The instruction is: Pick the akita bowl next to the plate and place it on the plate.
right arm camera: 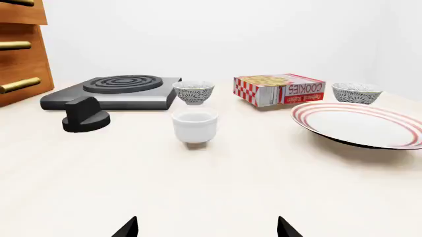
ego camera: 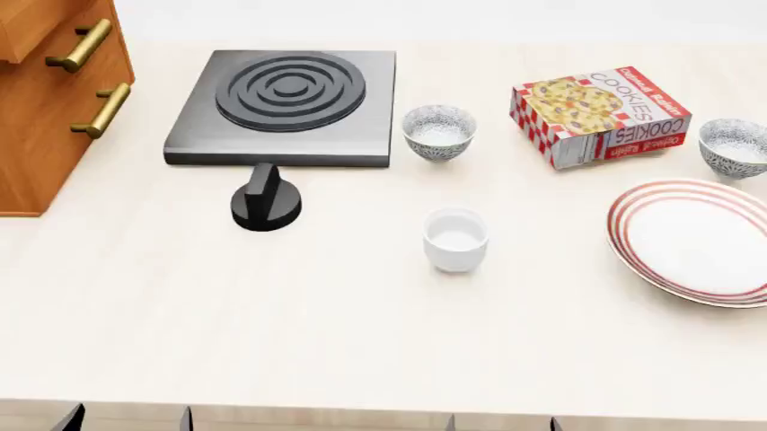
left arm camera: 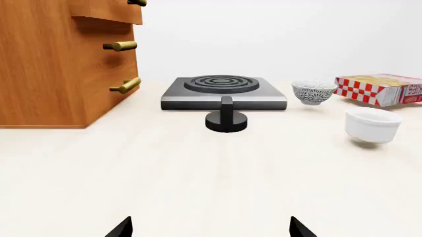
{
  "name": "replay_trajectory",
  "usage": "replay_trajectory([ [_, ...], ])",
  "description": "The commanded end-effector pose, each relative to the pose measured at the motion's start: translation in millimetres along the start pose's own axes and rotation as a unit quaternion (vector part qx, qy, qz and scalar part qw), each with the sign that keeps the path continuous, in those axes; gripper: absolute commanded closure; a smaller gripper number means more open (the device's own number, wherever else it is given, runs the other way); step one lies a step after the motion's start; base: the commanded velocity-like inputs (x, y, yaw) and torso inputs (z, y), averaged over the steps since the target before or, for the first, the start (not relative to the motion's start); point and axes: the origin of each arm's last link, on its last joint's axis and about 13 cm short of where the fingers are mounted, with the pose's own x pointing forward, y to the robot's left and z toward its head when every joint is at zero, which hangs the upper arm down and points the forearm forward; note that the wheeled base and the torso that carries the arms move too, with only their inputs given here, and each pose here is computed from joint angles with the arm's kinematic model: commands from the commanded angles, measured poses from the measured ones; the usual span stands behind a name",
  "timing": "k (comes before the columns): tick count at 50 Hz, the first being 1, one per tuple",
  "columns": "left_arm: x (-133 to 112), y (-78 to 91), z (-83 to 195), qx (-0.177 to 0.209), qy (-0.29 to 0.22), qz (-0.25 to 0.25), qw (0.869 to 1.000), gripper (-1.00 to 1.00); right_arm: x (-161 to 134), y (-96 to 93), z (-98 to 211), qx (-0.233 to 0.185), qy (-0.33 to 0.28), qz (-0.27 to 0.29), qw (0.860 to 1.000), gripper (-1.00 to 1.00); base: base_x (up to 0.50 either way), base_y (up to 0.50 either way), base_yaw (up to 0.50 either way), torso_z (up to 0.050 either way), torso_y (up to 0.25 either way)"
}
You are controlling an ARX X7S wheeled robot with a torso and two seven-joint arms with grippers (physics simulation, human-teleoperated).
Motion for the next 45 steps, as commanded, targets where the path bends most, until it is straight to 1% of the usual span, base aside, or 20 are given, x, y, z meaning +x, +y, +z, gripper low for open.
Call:
replay_trajectory([
  [1,0,-0.1,0,0.0,0.0,0.0,1.0,-1.0,0,1.0,0,-0.006,0.0,0.001,1.0,-1.0,0.0,0.0,0.0,0.0,0.0],
  [11,0,0.3,1,-0.003,-0.001,0.001,1.0,-1.0,0,1.4,0,-0.007,0.002,0.003,1.0,-1.0,0.0,0.0,0.0,0.0,0.0],
  [13,0,-0.3,0,0.023,0.005,0.005,1.0,-1.0,-1,1.4,0,-0.008,0.002,0.003,1.0,-1.0,0.0,0.0,0.0,0.0,0.0],
  [15,0,-0.4,-1,0.018,0.0,0.0,1.0,-1.0,-1,1.5,-1,-0.009,0.002,0.003,1.0,-1.0,0.0,0.0,0.0,0.0,0.0],
  [17,0,1.0,1,-0.013,0.007,0.0,1.0,-1.0,-1,1.4,0,-0.008,0.002,0.003,1.0,-1.0,0.0,0.0,0.0,0.0,0.0],
  [19,0,0.9,2,-0.013,0.006,-0.001,1.0,-1.0,-1,1.4,0,-0.012,0.002,0.001,1.0,-1.0,0.0,0.0,0.0,0.0,0.0],
  [22,1,2.2,4,-0.043,0.027,-0.011,0.999,-1.0,-1,0.8,0,-0.004,0.003,-0.001,1.0,-1.0,0.0,0.0,0.0,0.0,0.0],
  [25,0,3.1,7,-0.053,0.027,-0.016,0.998,-1.0,-1,0.7,1,0.0,0.002,0.004,1.0,-1.0,0.0,0.0,0.0,0.0,0.0],
  [27,1,6.3,12,-0.074,0.03,-0.011,0.997,-1.0,-2,0.5,1,0.003,0.002,0.006,1.0,-1.0,0.0,0.0,0.0,0.0,0.0],
  [30,7,15.0,18,-0.088,0.032,0.003,0.996,-1.0,-2,0.9,3,0.0,0.005,0.01,1.0,-1.0,0.0,0.0,0.0,0.0,0.0],
  [32,13,26.1,28,-0.105,0.033,0.021,0.994,-1.0,-3,1.3,10,0.015,0.0,0.019,1.0,-1.0,0.0,0.0,0.0,0.0,0.0],
  [33,15,28.8,29,-0.101,0.033,0.025,0.994,-1.0,-3,1.4,13,0.019,-0.003,0.02,1.0,-1.0,0.0,0.0,0.0,0.0,0.0],
  [35,21,38.7,34,-0.127,0.039,0.05,0.99,-1.0,-3,2.5,24,0.028,-0.005,0.029,0.999,-1.0,0.0,0.0,0.0,0.0,0.0],
  [37,25,45.2,38,-0.115,0.03,0.065,0.991,-1.0,-2,3.3,32,0.043,-0.006,0.038,0.998,-1.0,0.0,0.0,0.0,0.0,0.0],
  [39,27,54.0,40,-0.123,0.034,0.069,0.989,-1.0,-2,3.8,44,0.055,-0.009,0.046,0.997,-1.0,0.0,0.0,0.0,0.0,0.0],
  [40,30,61.0,39,-0.122,0.031,0.084,0.988,-1.0,-2,3.6,54,0.07,-0.013,0.054,0.996,-1.0,0.0,0.0,0.0,0.0,0.0],
  [41,31,63.8,38,-0.128,0.037,0.091,0.987,-1.0,-2,3.3,59,0.075,-0.017,0.057,0.995,-1.0,0.0,0.0,0.0,0.0,0.0],
  [42,32,69.0,38,-0.122,0.034,0.094,0.987,-1.0,-2,2.5,72,0.087,-0.026,0.062,0.994,-1.0,0.0,0.0,0.0,0.0,0.0],
  [44,33,74.6,38,-0.116,0.03,0.099,0.988,-1.0,-3,1.3,90,0.099,-0.035,0.071,0.992,-1.0,0.0,0.0,0.0,0.0,0.0],
  [45,34,76.7,37,-0.11,0.026,0.106,0.988,-1.0,-3,0.8,97,0.096,-0.036,0.068,0.992,-1.0,0.0,0.0,0.0,0.0,0.0],
])
